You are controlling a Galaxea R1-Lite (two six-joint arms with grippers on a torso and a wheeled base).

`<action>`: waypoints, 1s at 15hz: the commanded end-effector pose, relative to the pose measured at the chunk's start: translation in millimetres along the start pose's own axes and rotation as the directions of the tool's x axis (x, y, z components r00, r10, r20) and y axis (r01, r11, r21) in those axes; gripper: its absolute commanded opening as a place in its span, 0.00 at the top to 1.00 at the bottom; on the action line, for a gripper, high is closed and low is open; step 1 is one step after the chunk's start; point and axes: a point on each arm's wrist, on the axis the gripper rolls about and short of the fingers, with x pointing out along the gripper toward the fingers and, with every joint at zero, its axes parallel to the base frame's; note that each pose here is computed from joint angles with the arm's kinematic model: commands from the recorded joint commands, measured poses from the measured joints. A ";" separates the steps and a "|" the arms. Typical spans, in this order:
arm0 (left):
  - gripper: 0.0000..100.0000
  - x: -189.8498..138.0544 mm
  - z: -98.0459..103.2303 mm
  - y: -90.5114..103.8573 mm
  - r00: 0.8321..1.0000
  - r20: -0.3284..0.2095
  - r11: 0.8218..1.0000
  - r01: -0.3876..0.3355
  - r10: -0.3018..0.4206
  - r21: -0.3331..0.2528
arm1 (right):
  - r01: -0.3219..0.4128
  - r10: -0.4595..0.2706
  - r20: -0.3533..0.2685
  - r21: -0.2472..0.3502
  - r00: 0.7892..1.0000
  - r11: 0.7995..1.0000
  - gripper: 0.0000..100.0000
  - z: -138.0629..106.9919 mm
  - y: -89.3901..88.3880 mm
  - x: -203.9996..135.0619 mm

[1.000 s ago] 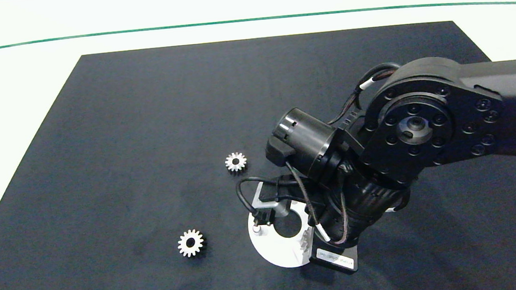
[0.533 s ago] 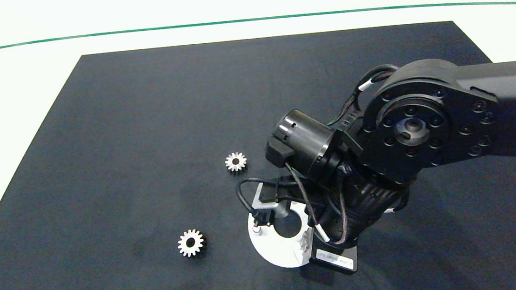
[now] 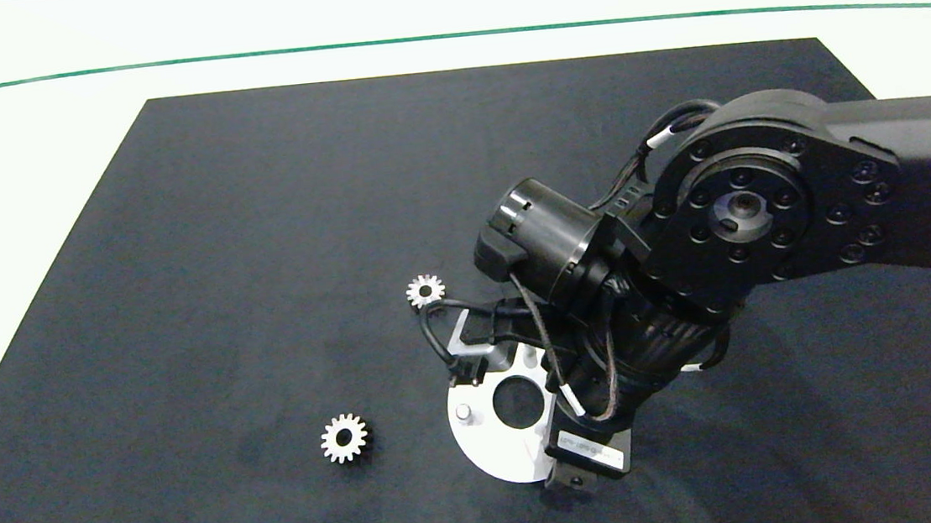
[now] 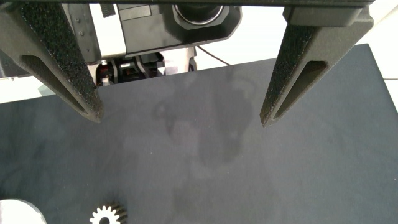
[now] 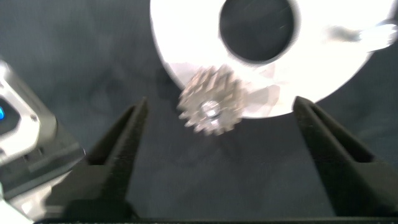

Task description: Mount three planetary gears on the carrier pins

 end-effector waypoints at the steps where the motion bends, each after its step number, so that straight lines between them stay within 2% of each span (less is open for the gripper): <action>1: 0.00 0.8 1.1 0.1 1.000 -0.005 1.000 -0.002 0.002 -0.002 | 0.028 -0.031 0.051 0.061 0.998 0.998 0.00 5.4 -16.5 -8.3; 4: 0.00 4.0 3.0 0.0 1.000 -0.026 1.000 0.007 -0.007 -0.006 | 0.023 -0.029 0.063 0.098 0.998 0.995 0.00 -1.0 -28.5 -12.0; 7: 0.00 5.2 1.7 -1.5 0.996 -0.056 0.997 0.072 -0.072 -0.011 | 0.043 -0.061 0.090 0.196 0.994 0.980 0.00 -15.6 -48.0 -28.7; 8: 0.00 9.2 2.6 -2.0 0.992 -0.089 0.996 0.088 -0.087 -0.002 | 0.035 -0.075 0.124 0.297 0.990 0.954 0.00 -23.1 -55.1 -42.3; 9: 0.00 11.1 2.6 -2.6 0.989 -0.110 0.995 0.100 -0.098 0.005 | 0.022 -0.080 0.146 0.363 0.986 0.932 0.00 -32.2 -64.5 -51.7; 12: 0.00 18.8 2.9 -5.0 0.971 -0.196 0.989 0.145 -0.136 0.033 | -0.005 -0.116 0.239 0.454 0.964 0.891 0.00 -65.1 -87.0 -91.5; 15: 0.00 27.4 4.0 -9.4 0.949 -0.258 0.976 0.207 -0.184 0.067 | 0.032 -0.194 0.267 0.511 0.944 0.859 0.00 -87.9 -94.7 -120.2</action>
